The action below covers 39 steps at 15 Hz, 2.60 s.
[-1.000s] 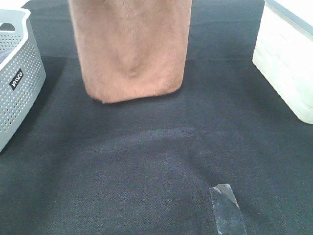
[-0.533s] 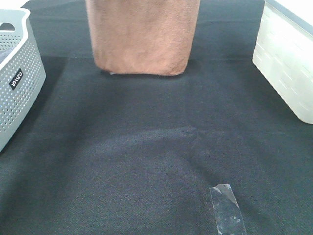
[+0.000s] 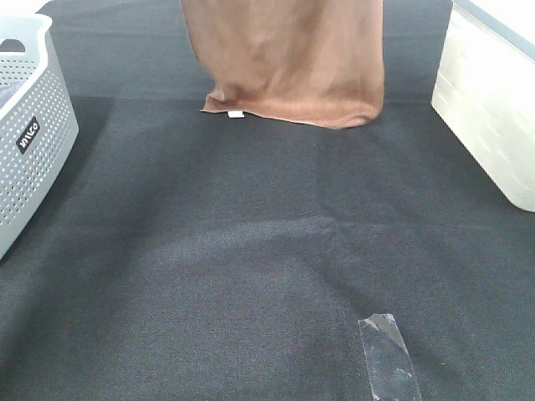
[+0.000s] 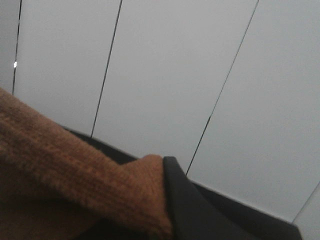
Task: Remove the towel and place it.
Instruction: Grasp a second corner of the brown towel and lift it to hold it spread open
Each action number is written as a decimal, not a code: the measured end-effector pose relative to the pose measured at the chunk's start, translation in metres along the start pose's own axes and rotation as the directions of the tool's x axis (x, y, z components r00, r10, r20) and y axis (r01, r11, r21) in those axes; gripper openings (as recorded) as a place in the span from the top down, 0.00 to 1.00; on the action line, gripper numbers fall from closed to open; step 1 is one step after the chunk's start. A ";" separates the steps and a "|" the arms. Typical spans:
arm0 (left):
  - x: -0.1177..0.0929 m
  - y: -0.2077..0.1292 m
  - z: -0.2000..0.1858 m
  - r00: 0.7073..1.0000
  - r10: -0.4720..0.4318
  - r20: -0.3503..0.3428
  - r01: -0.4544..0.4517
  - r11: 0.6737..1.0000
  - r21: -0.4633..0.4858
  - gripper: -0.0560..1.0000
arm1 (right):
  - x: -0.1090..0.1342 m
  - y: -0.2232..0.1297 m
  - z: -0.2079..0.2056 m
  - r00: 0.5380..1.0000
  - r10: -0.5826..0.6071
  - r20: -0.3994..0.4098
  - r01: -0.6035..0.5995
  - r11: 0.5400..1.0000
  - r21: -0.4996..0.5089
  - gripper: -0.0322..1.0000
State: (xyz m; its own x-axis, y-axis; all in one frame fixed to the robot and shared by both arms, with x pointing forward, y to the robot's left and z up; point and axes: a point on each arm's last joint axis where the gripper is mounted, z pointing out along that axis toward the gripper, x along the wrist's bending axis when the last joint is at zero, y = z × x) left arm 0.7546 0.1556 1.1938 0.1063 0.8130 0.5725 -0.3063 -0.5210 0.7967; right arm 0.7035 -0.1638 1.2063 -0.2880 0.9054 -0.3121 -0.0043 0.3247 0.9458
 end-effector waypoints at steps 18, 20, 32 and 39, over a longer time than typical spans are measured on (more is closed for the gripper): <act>-0.048 0.015 -0.113 0.797 -0.461 0.390 -0.084 0.555 0.828 0.95 | 0.020 -0.029 -0.093 0.935 0.289 -0.206 -0.026 0.635 0.772 0.97; -0.042 0.019 -0.145 0.780 -0.490 0.390 -0.101 0.516 0.851 0.95 | 0.023 -0.032 -0.122 0.923 0.322 -0.210 -0.029 0.603 0.797 0.97; -0.055 0.015 -0.308 0.579 -0.756 0.307 -0.060 0.336 0.940 0.95 | 0.048 -0.077 -0.254 0.870 0.458 -0.181 -0.054 0.453 0.890 0.97; -0.077 -0.013 -0.344 0.528 -0.817 0.231 -0.112 0.203 0.973 0.95 | 0.066 -0.115 -0.272 0.834 0.527 -0.160 -0.028 0.330 0.944 0.97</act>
State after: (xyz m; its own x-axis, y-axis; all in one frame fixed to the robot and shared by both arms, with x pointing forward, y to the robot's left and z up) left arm 0.4247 0.1900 1.0725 0.5254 0.7946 -0.3043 0.8461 -0.4501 0.2856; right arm 0.4243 -0.2163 1.1014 -0.3958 0.8829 0.2527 0.9101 0.3404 0.2363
